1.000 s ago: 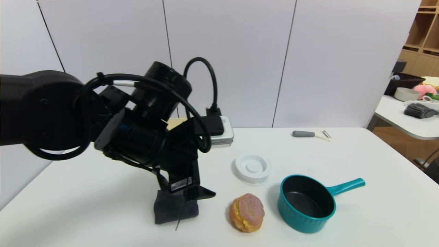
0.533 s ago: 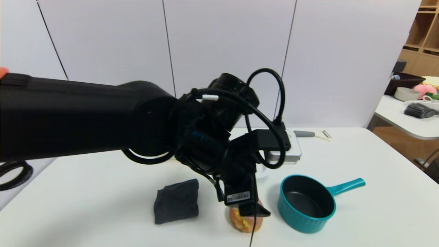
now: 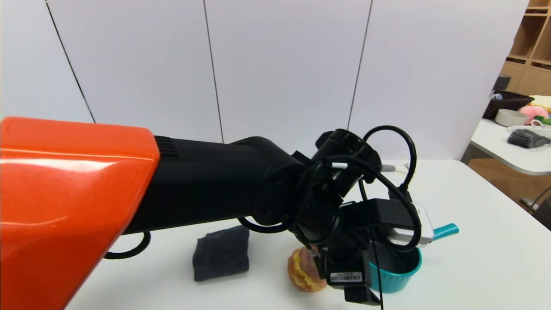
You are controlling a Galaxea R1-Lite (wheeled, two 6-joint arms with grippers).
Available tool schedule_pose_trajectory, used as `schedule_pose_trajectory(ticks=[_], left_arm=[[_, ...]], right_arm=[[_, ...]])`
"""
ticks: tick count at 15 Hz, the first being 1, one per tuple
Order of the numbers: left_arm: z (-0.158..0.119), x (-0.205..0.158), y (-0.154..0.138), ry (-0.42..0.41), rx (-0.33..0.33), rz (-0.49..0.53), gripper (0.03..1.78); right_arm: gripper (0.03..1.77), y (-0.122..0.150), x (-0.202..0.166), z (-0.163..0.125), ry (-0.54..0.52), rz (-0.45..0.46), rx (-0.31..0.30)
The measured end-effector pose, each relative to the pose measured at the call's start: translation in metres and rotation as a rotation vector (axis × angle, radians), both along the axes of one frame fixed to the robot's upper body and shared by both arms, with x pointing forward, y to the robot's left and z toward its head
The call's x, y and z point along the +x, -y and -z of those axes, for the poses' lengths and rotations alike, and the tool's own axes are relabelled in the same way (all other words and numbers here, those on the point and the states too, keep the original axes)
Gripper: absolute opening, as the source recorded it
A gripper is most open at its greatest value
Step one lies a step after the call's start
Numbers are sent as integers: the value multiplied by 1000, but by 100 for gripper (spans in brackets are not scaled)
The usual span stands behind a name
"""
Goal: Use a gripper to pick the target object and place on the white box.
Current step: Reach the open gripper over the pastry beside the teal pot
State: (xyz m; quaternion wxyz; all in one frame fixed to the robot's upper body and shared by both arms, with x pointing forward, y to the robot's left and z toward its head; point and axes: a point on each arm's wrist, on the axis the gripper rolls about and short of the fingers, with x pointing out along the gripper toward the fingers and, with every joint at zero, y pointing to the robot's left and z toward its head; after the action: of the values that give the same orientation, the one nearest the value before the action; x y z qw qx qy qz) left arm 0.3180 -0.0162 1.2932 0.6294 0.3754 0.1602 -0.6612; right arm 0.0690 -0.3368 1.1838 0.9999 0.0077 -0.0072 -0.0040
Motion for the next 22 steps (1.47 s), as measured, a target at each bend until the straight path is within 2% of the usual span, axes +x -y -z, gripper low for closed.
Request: schedule_pose_trajectory(ticks=[8, 22], left_arm=[[31, 4, 24, -47, 69, 28, 169], [49, 8, 37, -69, 80, 48, 169]], right_arm=[[170, 0, 0, 0, 0, 0, 0], [170, 0, 0, 0, 0, 0, 0]])
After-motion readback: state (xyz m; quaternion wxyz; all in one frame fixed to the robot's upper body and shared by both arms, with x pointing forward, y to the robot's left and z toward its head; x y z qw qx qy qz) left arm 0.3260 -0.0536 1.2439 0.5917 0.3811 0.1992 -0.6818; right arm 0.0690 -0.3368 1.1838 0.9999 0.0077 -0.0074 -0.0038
